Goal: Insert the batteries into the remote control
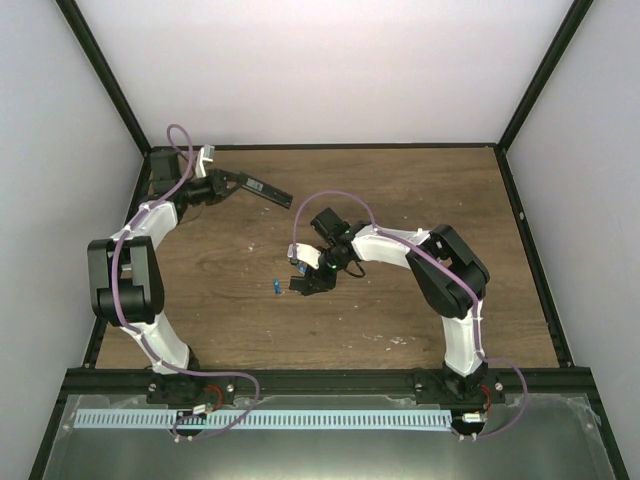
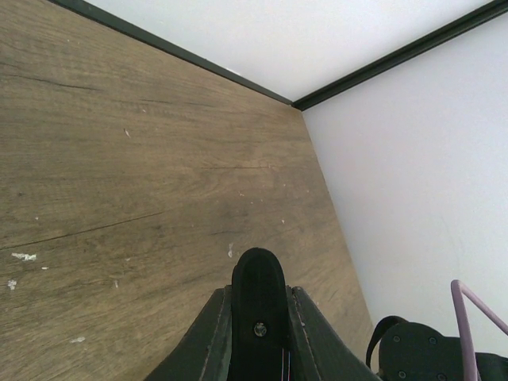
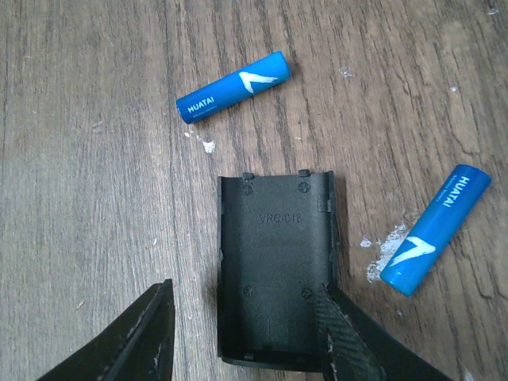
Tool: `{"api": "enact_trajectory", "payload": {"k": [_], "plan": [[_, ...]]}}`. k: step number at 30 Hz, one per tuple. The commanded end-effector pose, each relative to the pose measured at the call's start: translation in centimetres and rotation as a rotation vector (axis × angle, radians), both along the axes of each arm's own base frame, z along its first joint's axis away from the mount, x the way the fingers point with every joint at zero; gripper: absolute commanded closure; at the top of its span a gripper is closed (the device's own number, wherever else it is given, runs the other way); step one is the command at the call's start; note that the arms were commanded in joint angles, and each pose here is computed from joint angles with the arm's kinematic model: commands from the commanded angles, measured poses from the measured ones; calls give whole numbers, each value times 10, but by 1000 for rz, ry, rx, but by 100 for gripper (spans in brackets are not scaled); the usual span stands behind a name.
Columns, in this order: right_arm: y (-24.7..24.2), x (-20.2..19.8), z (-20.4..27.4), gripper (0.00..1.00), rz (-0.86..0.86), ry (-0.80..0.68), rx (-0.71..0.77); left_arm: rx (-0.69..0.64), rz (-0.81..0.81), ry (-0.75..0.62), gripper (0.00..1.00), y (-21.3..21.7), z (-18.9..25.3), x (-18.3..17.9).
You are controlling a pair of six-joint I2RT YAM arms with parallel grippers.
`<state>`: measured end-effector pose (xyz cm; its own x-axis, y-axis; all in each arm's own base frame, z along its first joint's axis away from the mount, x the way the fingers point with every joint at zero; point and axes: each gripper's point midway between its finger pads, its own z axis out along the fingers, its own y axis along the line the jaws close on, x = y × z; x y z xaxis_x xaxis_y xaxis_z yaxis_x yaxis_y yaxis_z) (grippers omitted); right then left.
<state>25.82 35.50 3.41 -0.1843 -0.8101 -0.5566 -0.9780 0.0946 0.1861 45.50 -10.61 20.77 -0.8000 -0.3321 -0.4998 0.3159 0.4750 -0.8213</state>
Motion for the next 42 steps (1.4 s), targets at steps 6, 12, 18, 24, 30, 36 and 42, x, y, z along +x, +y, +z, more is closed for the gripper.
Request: {"api": "enact_trajectory", "payload": {"k": [6,12,18,24,30,36,42], "plan": [[5,7,2,57,9,-35,4,-5,-4,-39,98,3,12,11],[4,7,-5,56,8,-26,-10,-6,-7,-33,98,2,10,10],[4,8,-9,55,6,-27,-17,-7,-10,-31,98,2,10,11],[7,12,-1,55,7,-48,-3,-8,-14,-32,97,2,11,13],[10,17,15,55,9,-88,23,-7,-15,-31,97,2,10,13],[3,22,-1,55,-21,-93,-29,-5,-16,-30,97,2,9,11],[-3,28,-9,56,-52,-68,-49,-5,-17,-28,97,2,8,11]]}}
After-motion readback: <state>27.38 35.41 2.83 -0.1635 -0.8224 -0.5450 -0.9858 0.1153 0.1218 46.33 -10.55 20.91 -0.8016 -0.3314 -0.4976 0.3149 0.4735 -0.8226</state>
